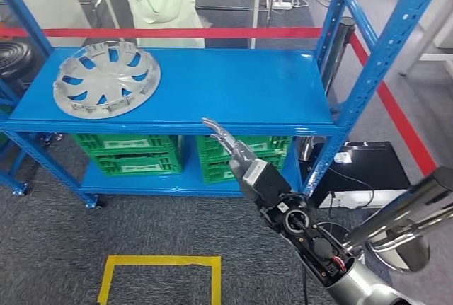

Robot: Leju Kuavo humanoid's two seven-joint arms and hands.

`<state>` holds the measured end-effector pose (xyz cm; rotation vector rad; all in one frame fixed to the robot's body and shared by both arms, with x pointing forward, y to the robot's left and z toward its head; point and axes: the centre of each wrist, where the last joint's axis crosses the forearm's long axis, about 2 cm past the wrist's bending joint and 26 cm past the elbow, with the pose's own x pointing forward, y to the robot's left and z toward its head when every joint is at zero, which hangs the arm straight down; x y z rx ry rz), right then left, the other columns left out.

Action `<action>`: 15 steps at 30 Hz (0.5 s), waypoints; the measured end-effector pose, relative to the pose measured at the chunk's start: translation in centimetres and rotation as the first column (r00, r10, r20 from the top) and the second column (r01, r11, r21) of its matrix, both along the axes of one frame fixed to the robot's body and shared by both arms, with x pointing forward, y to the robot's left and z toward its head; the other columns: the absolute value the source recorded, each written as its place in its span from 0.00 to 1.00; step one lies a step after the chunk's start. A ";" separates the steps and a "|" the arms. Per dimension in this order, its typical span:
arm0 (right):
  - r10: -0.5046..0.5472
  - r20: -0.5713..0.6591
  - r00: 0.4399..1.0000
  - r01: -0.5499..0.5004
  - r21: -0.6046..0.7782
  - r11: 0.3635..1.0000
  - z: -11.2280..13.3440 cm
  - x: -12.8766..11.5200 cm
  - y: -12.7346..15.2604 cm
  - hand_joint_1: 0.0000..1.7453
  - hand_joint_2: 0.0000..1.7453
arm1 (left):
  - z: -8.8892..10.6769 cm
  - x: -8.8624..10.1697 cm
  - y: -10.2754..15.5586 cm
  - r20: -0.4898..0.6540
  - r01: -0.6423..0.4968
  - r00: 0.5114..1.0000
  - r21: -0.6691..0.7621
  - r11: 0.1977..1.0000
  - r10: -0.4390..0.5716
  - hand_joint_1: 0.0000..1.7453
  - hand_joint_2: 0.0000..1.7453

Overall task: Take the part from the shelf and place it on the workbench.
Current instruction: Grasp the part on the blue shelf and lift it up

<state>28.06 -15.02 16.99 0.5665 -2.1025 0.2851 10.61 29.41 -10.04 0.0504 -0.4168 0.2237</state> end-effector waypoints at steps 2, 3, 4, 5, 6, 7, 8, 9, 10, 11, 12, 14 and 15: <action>0.002 0.001 1.000 -0.002 0.000 1.000 0.0 0.0 0.0 0.00 0.00 | 0.0 0.0 -0.1 -0.001 0.000 1.000 0.000 1.000 0.000 0.00 0.00; 0.003 0.002 1.000 -0.003 0.000 1.000 0.1 0.0 0.0 0.00 0.00 | 0.0 -0.1 0.0 -0.003 0.000 1.000 0.001 1.000 0.000 0.00 0.00; 0.003 0.004 1.000 -0.003 0.000 1.000 0.1 0.1 0.0 0.00 0.00 | -0.1 -0.3 0.1 -0.005 0.000 1.000 0.002 1.000 0.000 0.00 0.00; 0.004 0.005 1.000 -0.004 0.001 1.000 0.2 0.1 0.1 0.00 0.00 | -0.1 -0.3 0.1 -0.006 0.001 1.000 0.003 1.000 -0.001 0.00 0.00; 0.004 0.006 1.000 -0.004 0.001 1.000 0.2 0.1 0.1 0.00 0.00 | -0.1 -0.2 0.1 -0.005 0.001 1.000 0.004 1.000 -0.001 0.00 0.00; 0.004 0.006 1.000 -0.004 0.002 1.000 0.2 0.1 0.1 0.00 0.00 | 0.0 -0.1 0.1 -0.003 0.001 1.000 0.003 1.000 -0.001 0.00 0.00; 0.005 0.005 1.000 -0.005 0.002 1.000 0.2 0.1 0.1 0.00 0.00 | 0.0 0.0 0.1 0.000 0.002 1.000 0.003 1.000 -0.002 0.00 0.00; 0.005 0.003 1.000 -0.005 0.001 1.000 0.1 0.1 0.1 0.00 0.00 | 0.0 0.0 0.1 0.000 0.001 1.000 0.004 1.000 -0.001 0.00 0.00; 0.005 0.002 1.000 -0.005 0.001 1.000 0.1 0.0 0.1 0.00 0.00 | 0.0 0.0 0.1 0.000 0.001 1.000 0.004 1.000 -0.001 0.00 0.00; 0.005 0.001 1.000 -0.005 0.001 1.000 0.1 0.0 0.1 0.00 0.00 | 0.0 -0.1 0.2 -0.001 0.001 1.000 0.005 1.000 -0.001 0.00 0.00; 0.005 0.001 1.000 -0.005 0.002 1.000 0.1 0.0 0.1 0.00 0.00 | 0.0 -0.1 0.3 -0.003 0.002 1.000 0.006 1.000 -0.002 0.00 0.00; 0.006 -0.001 1.000 -0.006 0.008 1.000 0.1 0.1 0.1 0.00 0.00 | 0.0 -0.2 0.4 -0.003 0.005 1.000 0.009 1.000 -0.005 0.00 0.00; 0.008 -0.002 1.000 -0.007 0.013 1.000 0.1 0.1 0.1 0.00 0.00 | 0.0 -0.2 0.4 -0.003 0.006 1.000 0.010 1.000 -0.006 0.00 0.00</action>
